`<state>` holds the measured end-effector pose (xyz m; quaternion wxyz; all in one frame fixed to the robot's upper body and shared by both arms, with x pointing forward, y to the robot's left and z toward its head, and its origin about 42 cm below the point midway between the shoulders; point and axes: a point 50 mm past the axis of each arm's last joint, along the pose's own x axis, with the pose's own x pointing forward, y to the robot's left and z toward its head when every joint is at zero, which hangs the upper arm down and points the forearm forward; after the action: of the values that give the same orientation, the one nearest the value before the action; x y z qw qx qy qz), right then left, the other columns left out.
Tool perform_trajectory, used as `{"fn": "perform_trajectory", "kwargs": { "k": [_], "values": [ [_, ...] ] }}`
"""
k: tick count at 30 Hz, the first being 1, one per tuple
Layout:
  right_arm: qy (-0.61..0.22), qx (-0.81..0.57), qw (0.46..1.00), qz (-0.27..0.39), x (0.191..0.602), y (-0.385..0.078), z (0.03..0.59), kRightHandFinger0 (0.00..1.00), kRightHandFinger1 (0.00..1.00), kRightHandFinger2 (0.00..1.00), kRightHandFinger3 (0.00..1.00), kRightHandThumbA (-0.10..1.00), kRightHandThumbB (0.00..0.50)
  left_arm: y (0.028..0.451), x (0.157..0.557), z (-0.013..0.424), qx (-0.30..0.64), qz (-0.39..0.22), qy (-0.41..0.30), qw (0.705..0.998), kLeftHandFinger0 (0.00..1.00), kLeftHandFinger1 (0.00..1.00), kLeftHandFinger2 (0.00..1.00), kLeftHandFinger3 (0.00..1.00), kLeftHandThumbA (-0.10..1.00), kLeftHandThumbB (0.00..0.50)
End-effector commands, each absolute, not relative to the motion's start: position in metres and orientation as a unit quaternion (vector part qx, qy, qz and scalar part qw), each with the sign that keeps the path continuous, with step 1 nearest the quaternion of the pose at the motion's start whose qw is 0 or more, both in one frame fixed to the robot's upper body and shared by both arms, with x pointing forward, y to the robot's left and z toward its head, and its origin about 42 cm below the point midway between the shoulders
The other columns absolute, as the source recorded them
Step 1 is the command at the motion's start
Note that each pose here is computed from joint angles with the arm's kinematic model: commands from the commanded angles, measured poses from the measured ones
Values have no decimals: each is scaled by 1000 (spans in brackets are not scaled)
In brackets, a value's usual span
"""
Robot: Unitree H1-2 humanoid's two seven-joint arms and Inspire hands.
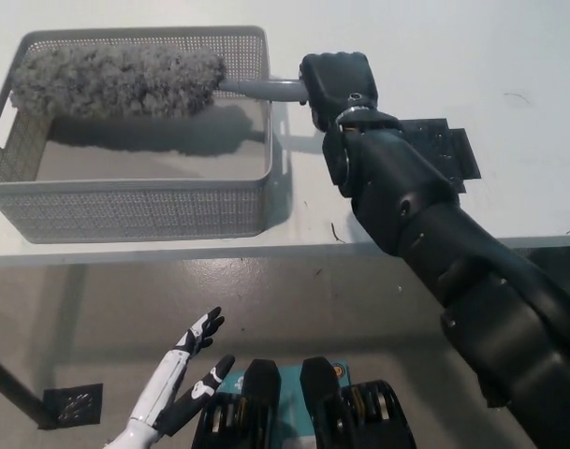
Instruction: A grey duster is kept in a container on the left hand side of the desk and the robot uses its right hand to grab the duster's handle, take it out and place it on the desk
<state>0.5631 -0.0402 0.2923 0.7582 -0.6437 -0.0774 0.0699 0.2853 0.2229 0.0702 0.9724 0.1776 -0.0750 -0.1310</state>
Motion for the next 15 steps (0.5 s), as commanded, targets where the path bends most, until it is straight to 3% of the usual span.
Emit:
{"fn": "perform_trajectory", "kwargs": {
  "k": [1,3,8,10,12,13,14,15],
  "values": [
    [-236,-317,916,-71,566,-40,365,0,8,260,204,-24,101,210,298,85,184,-153,-107,965,1000,1000,1000,1000,850,63],
    [-215,-213,950,-79,567,-42,373,0,0,284,167,-71,88,211,298,84,185,-152,-105,965,1000,1000,1000,1000,852,68],
    [-210,-40,973,-85,568,-50,402,0,0,275,125,-91,48,213,298,83,185,-152,-103,965,1000,1000,1000,1000,865,74],
    [-211,6,973,-92,568,-53,412,0,0,313,168,-47,63,213,299,83,187,-153,-105,965,1000,1000,1000,1000,866,68],
    [-228,63,967,-100,566,-61,425,0,28,431,385,-100,69,214,300,83,188,-154,-103,964,1000,1000,1000,1000,868,59],
    [-230,69,965,-102,566,-62,427,0,31,443,414,-100,67,214,300,83,188,-154,-103,964,1000,1000,1000,1000,867,58],
    [-233,73,964,-110,565,-65,430,74,89,439,382,-84,37,214,299,83,188,-154,-104,964,1000,1000,1000,1000,863,48],
    [-227,90,963,-113,565,-68,433,29,91,434,333,-47,44,213,299,82,188,-154,-104,964,1000,1000,1000,1000,862,48]
  ]
}}
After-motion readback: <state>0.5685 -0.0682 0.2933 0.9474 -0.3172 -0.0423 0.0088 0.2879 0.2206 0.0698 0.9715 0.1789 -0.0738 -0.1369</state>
